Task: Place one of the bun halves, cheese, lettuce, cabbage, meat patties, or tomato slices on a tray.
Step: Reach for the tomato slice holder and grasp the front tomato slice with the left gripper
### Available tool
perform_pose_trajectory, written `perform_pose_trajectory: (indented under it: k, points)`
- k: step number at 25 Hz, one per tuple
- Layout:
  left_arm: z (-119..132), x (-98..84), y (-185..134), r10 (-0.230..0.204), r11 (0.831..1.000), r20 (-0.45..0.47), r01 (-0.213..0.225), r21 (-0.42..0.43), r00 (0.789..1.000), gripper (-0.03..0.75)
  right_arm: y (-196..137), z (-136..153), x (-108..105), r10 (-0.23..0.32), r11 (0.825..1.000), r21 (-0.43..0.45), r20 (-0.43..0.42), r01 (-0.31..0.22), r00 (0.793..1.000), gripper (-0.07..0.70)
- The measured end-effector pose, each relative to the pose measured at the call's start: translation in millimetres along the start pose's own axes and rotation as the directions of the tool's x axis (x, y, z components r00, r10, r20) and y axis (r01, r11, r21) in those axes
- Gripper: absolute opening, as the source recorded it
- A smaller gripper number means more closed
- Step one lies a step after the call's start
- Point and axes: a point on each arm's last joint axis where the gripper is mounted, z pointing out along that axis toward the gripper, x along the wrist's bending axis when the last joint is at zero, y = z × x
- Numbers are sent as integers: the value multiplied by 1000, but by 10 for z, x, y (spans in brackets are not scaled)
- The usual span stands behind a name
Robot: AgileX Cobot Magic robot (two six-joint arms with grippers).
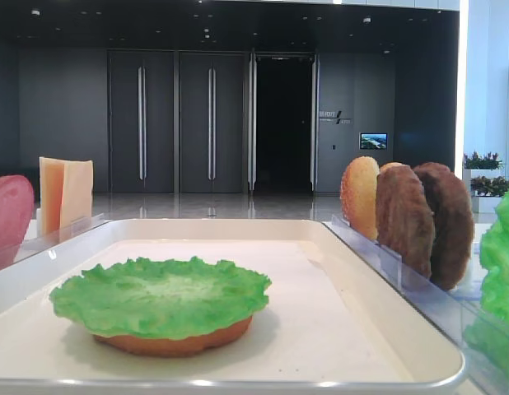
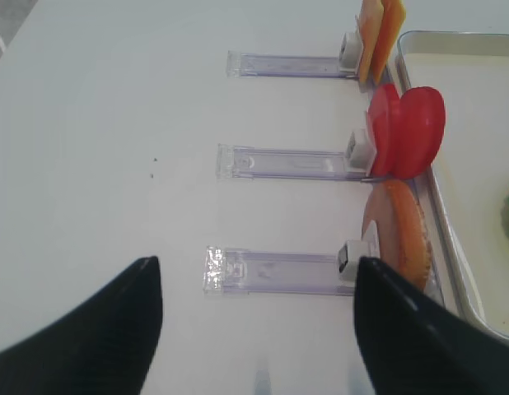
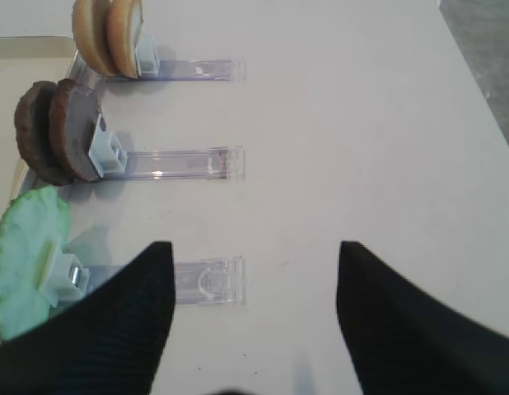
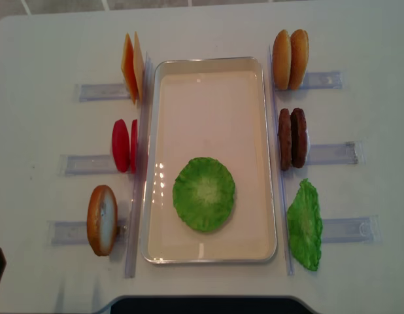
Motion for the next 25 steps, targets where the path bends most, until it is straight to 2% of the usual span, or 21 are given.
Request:
perform_pose_trajectory:
  k: [25]
  points:
    - [-28, 3, 7, -1, 1000, -2, 1, 18, 1000, 555, -1, 0, 0, 0, 1000, 1, 0, 0, 1000, 440]
